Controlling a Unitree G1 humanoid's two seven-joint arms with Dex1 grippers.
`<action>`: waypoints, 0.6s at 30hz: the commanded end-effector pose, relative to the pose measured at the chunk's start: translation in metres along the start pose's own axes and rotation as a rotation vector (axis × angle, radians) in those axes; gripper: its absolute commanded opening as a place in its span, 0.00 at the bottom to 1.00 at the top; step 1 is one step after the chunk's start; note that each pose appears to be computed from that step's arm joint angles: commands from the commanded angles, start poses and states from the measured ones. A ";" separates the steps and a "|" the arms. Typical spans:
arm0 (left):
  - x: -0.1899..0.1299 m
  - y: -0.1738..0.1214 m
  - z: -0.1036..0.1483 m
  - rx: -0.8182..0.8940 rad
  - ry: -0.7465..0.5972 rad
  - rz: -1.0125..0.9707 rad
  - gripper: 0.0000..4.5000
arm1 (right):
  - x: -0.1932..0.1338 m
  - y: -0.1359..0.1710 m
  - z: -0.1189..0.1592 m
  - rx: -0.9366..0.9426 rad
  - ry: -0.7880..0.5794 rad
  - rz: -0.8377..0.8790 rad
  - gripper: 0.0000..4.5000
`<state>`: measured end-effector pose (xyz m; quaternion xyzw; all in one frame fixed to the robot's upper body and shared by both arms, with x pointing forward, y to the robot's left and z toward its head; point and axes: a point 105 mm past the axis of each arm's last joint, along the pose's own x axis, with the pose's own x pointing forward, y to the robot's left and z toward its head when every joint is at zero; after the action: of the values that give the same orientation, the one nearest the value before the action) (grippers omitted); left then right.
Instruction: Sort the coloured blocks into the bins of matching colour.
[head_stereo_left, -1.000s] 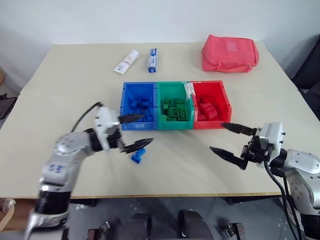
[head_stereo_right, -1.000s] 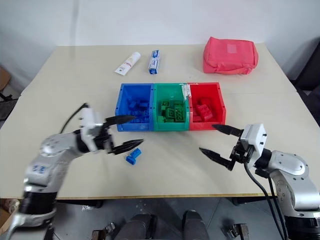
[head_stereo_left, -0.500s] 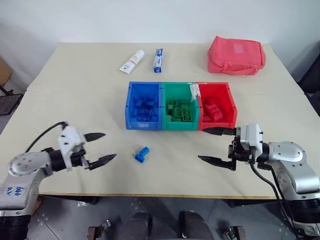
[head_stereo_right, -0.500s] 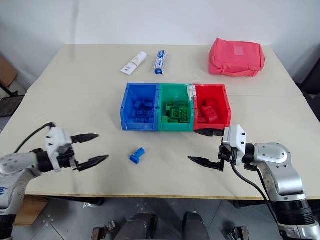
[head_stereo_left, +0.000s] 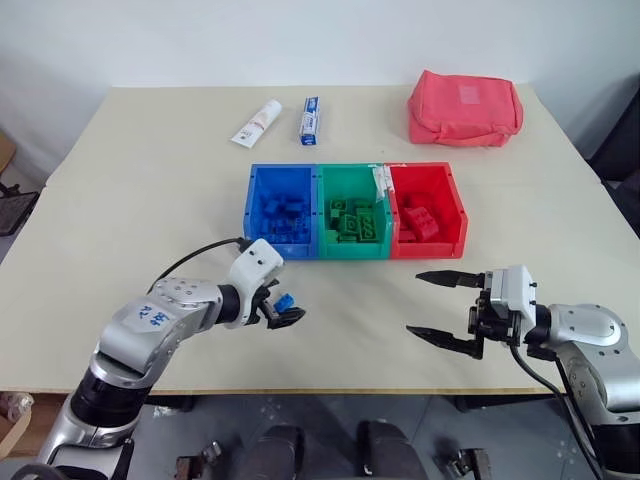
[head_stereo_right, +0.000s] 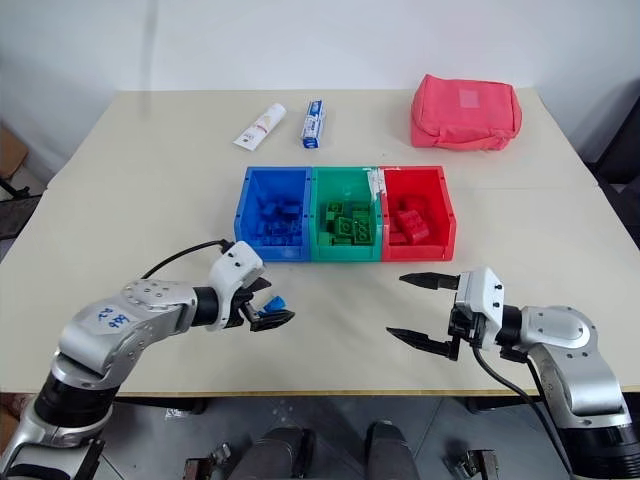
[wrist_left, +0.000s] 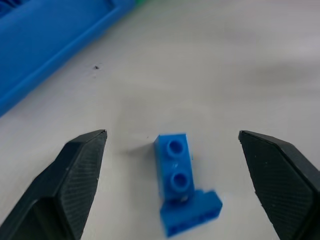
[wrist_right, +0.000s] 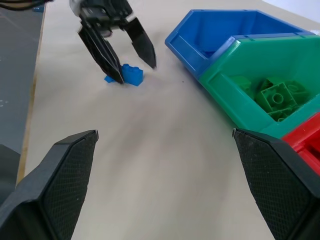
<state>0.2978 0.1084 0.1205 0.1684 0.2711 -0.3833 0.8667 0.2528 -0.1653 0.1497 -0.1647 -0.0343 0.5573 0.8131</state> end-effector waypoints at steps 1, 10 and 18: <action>0.003 0.003 0.001 0.032 0.029 0.031 0.86 | -0.005 0.000 0.011 -0.037 -0.010 -0.027 1.00; 0.002 0.005 -0.005 0.099 0.068 0.019 0.26 | -0.016 -0.003 0.012 -0.043 0.022 -0.058 1.00; -0.010 0.021 0.034 0.001 -0.146 0.020 0.11 | -0.022 -0.007 0.014 -0.022 -0.009 -0.157 1.00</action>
<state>0.3148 0.1079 0.1367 0.1512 0.2421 -0.3886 0.8761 0.2496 -0.1826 0.1543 -0.1622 -0.0317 0.5040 0.8477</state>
